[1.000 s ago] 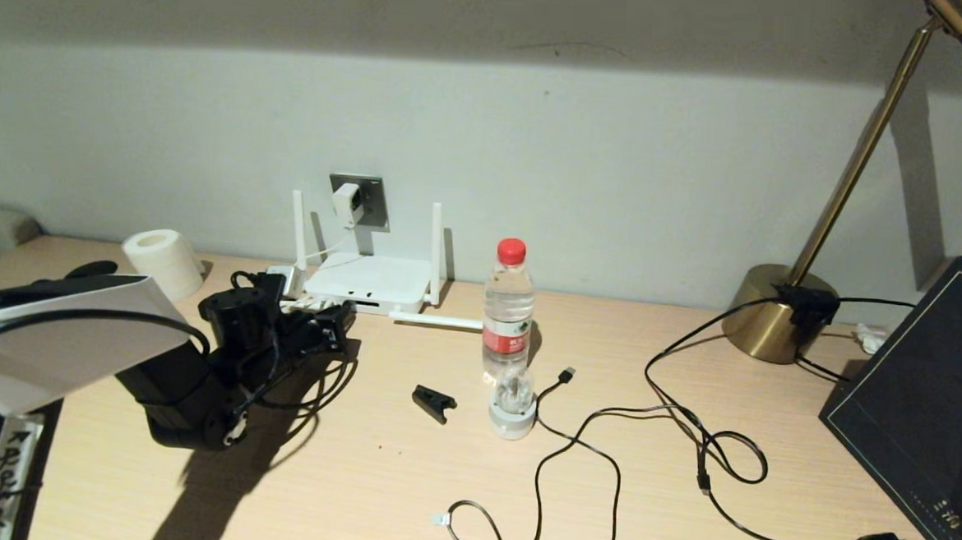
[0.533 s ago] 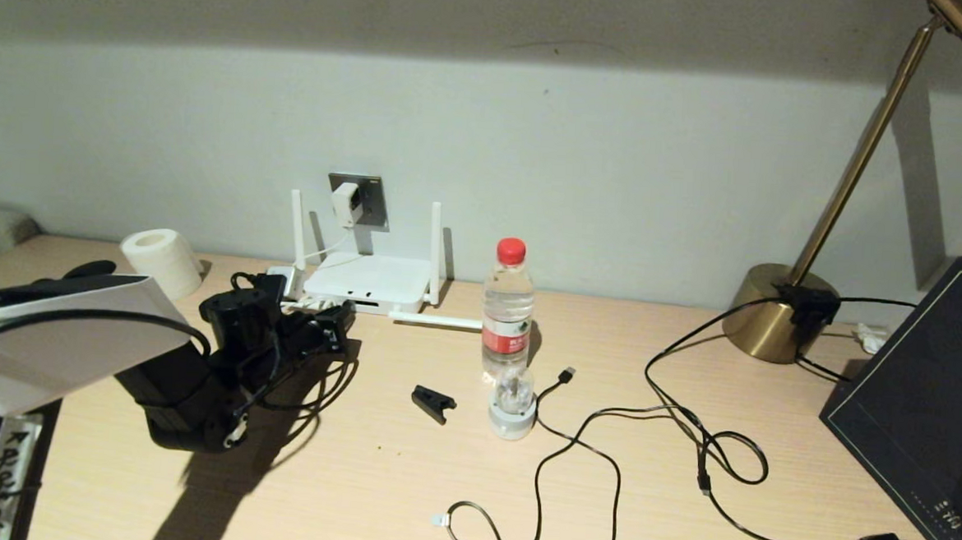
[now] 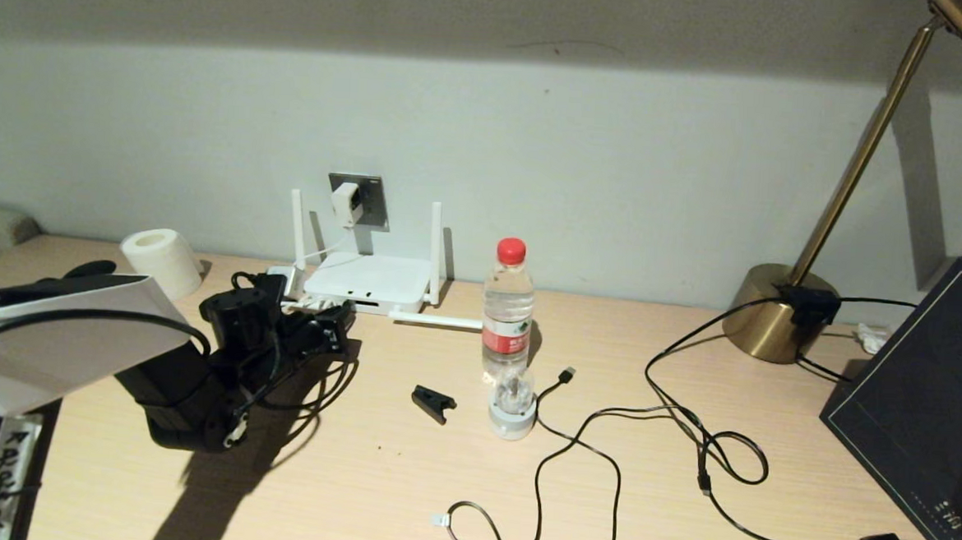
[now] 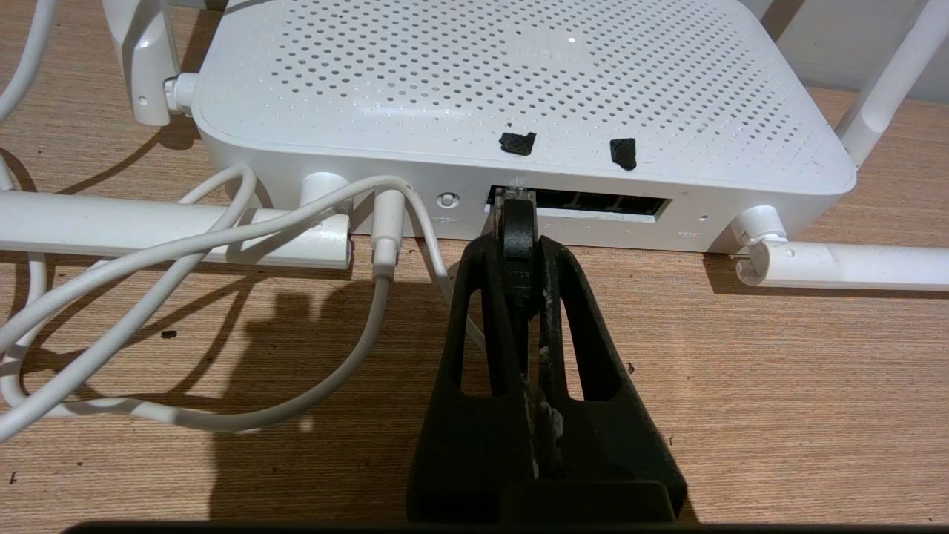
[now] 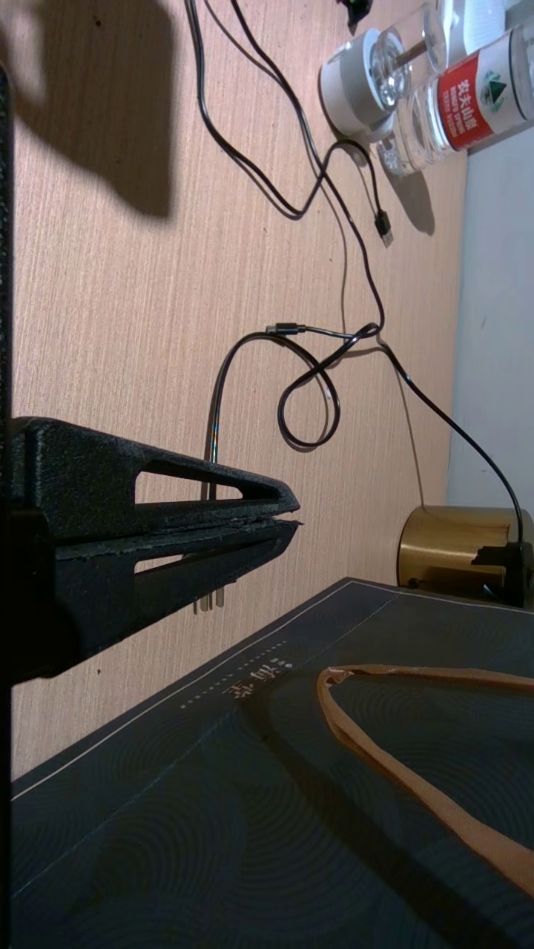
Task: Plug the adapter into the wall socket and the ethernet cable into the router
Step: Plug cable into router interface
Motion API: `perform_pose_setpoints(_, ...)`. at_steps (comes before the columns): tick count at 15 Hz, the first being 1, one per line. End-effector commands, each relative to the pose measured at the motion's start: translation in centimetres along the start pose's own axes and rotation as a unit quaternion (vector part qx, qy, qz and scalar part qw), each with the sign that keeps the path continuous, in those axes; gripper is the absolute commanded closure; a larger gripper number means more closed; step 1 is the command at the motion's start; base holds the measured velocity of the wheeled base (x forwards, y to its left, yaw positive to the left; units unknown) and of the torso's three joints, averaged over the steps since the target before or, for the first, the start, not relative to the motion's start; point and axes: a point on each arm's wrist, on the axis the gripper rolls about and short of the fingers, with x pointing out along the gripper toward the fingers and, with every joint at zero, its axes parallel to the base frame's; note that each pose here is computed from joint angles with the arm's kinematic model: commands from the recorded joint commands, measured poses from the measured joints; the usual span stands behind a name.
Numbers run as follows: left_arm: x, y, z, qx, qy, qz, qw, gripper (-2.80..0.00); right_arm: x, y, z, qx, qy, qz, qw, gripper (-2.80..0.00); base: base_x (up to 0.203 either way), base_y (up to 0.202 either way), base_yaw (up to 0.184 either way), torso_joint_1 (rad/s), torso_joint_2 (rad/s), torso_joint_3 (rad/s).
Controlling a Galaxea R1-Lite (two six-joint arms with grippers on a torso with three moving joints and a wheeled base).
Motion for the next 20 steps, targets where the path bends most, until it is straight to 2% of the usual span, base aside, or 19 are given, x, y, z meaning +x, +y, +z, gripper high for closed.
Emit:
perform_pose_setpoints(1, 0.01, -0.04, 0.23, 0.001, -0.006, -0.001, 1.0, 0.0, 0.2, 0.0, -0.98, 0.0, 0.018, 0.001, 1.0, 0.0, 0.0, 0.0, 0.0, 0.0, 0.0, 0.0)
perform_pose_setpoints(20, 0.05, -0.07, 0.81, 0.004, -0.015, -0.002, 0.9999, 0.0, 0.2, 0.0, -0.99, 0.0, 0.018, 0.001, 1.0, 0.0, 0.0, 0.0, 0.0, 0.0, 0.0, 0.0)
